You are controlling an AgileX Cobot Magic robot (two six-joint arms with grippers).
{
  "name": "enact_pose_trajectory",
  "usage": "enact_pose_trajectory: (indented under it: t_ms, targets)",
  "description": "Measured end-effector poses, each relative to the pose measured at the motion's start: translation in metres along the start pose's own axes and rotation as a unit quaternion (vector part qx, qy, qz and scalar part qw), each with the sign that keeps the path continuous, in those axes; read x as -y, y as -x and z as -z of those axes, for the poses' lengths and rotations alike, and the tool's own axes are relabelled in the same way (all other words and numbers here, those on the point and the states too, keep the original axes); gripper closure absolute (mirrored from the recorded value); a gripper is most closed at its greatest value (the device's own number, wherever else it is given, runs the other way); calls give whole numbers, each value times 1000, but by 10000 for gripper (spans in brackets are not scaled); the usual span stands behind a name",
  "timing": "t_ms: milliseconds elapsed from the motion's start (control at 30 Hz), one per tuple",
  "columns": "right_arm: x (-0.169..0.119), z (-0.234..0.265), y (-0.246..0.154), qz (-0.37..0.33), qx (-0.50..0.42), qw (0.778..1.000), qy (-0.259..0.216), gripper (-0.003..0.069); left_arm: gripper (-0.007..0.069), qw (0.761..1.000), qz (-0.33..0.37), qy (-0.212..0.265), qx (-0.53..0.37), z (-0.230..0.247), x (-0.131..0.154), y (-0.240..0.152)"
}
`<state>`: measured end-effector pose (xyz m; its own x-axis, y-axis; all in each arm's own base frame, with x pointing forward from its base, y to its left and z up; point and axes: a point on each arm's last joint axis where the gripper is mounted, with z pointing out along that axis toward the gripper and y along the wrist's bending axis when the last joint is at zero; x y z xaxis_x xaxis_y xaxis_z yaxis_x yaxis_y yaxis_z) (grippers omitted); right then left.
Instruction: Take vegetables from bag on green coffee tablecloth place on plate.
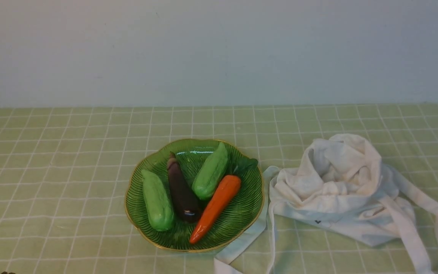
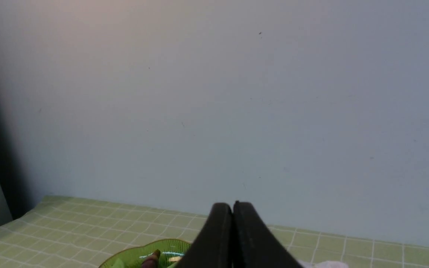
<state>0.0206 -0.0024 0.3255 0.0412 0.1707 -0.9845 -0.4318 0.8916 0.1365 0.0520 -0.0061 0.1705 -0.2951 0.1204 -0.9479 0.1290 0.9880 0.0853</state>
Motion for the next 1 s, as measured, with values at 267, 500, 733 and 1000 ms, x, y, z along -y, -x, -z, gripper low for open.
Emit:
enact_pose_trajectory:
  t_ms: [267, 500, 733, 1000]
  targets:
    - [0, -1, 0, 8, 8, 1000, 1, 673, 630, 1000, 0, 0, 0, 0, 0, 0]
    - [-5, 0, -1, 28, 3, 999, 29, 673, 630, 1000, 0, 0, 0, 0, 0, 0]
    - [-8, 0, -1, 46, 0, 998, 46, 673, 630, 1000, 0, 0, 0, 0, 0, 0]
    - [-6, -3, -9, 63, -10, 998, 12, 673, 630, 1000, 0, 0, 0, 0, 0, 0]
